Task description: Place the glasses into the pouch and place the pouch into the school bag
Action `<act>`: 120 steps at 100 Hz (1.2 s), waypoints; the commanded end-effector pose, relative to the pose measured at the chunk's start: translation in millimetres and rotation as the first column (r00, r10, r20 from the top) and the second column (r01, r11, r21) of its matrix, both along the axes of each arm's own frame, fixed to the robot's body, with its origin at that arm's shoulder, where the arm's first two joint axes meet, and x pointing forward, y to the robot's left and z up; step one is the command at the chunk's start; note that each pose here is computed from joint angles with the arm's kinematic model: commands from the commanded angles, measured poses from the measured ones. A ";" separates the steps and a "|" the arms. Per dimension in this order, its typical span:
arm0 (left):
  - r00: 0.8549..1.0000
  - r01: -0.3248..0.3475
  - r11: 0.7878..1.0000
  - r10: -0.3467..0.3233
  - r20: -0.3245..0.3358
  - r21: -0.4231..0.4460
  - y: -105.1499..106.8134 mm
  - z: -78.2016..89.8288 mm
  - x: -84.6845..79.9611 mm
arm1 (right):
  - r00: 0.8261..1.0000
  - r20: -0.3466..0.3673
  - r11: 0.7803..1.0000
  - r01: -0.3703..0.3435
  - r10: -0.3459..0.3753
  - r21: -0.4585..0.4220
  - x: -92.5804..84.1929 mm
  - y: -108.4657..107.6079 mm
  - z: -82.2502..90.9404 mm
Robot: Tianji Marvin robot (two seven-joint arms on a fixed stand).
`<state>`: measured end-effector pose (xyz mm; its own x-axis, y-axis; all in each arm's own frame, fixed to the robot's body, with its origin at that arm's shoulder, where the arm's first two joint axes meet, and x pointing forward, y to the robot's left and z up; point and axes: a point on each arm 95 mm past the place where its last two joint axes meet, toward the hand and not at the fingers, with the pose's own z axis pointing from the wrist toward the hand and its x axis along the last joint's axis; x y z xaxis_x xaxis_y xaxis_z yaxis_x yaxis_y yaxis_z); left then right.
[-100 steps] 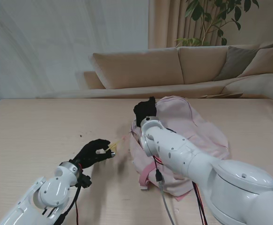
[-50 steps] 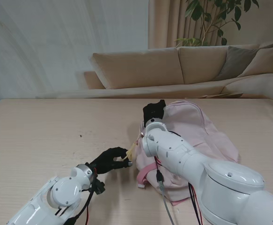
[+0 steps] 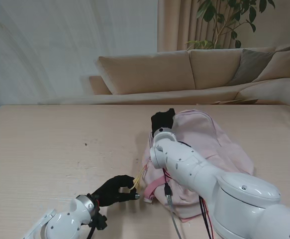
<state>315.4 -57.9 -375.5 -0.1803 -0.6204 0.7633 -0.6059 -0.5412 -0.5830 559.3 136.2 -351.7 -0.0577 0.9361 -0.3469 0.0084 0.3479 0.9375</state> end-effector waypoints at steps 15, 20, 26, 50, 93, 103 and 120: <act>0.995 -0.068 0.997 0.065 0.081 0.028 2.3 9.1 15.0 | 0.998 -0.034 0.999 -0.048 0.049 0.019 -2.2 -14.4 -4.4; 0.991 -0.077 0.996 0.072 0.112 0.044 4.4 13.6 21.1 | 0.997 -0.041 0.997 -0.066 0.067 0.031 -3.1 -15.6 -4.5; 0.986 -0.087 0.994 0.077 0.150 0.066 6.8 19.2 28.9 | 0.995 -0.049 0.996 -0.082 0.084 0.044 -4.7 -15.7 -3.7; 0.960 -0.125 0.983 0.087 0.265 0.131 14.9 38.7 64.2 | 0.982 -0.108 0.965 -0.129 0.157 0.227 -10.1 -15.8 4.2; 0.921 -0.235 0.971 0.208 0.328 0.043 21.7 59.4 102.5 | 0.951 0.035 0.772 -0.269 0.306 0.575 -45.1 -27.7 50.9; 0.909 -0.271 0.960 0.280 0.308 -0.073 21.3 61.2 103.5 | 0.948 0.058 0.656 -0.260 0.313 0.708 -68.3 -36.6 58.0; 0.920 -0.283 0.943 0.319 0.229 -0.177 23.7 60.9 96.8 | 0.945 0.044 0.416 -0.184 0.325 0.890 -111.3 -57.9 59.2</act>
<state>419.5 -29.0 -313.5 -0.1825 -0.5539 0.8123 -0.2241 -0.7810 -0.5829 463.6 85.4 -266.7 -0.3420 0.6336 0.6940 0.1714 -0.6841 0.7090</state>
